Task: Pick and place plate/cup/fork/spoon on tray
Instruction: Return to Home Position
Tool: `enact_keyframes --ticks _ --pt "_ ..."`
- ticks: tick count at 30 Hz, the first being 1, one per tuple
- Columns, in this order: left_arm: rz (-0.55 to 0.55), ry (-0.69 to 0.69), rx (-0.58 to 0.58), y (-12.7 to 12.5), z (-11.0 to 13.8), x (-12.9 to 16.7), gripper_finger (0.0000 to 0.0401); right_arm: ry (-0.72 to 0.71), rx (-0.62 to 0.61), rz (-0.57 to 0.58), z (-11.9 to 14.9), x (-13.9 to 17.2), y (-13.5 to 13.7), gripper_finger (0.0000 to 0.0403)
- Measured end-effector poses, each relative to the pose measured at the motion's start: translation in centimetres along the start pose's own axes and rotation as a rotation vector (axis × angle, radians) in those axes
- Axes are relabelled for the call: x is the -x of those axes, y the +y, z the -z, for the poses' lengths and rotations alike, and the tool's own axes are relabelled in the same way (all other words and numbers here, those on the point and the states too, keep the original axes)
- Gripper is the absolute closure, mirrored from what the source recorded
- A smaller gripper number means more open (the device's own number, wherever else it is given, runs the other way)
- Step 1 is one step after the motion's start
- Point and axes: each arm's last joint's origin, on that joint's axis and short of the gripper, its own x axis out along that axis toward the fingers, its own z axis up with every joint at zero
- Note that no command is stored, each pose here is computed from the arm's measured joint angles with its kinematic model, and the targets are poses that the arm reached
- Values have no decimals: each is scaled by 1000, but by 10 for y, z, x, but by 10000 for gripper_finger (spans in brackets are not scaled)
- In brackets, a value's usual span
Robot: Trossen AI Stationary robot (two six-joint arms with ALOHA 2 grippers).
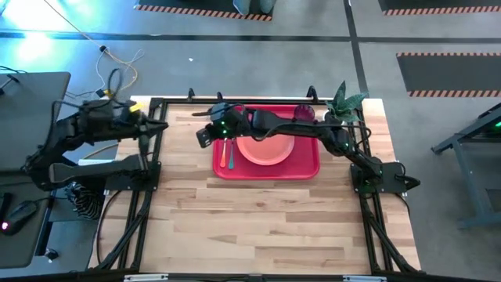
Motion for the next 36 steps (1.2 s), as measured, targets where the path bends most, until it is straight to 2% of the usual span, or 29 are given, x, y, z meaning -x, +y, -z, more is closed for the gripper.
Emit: enact_keyframes --ticks 5,8,13,18,26,32,36 --pt "11 -105 85 6 27 11 376 -71 115 -111 4 9 27 373" --pt "63 -200 125 9 45 10 376 -104 173 -158 7 15 39 373" --pt "138 -351 118 12 68 -7 376 -117 189 -182 7 26 49 373" --pt "163 -421 49 14 88 -28 376 -150 230 -202 -3 43 54 373" --pt "173 -442 16 18 114 -64 376 -192 286 -203 -24 69 50 373" --pt "194 -440 54 20 132 -88 376 -153 367 -185 -41 99 41 373" --pt "179 -390 108 24 148 -104 376 -116 425 -138 -50 132 34 373"
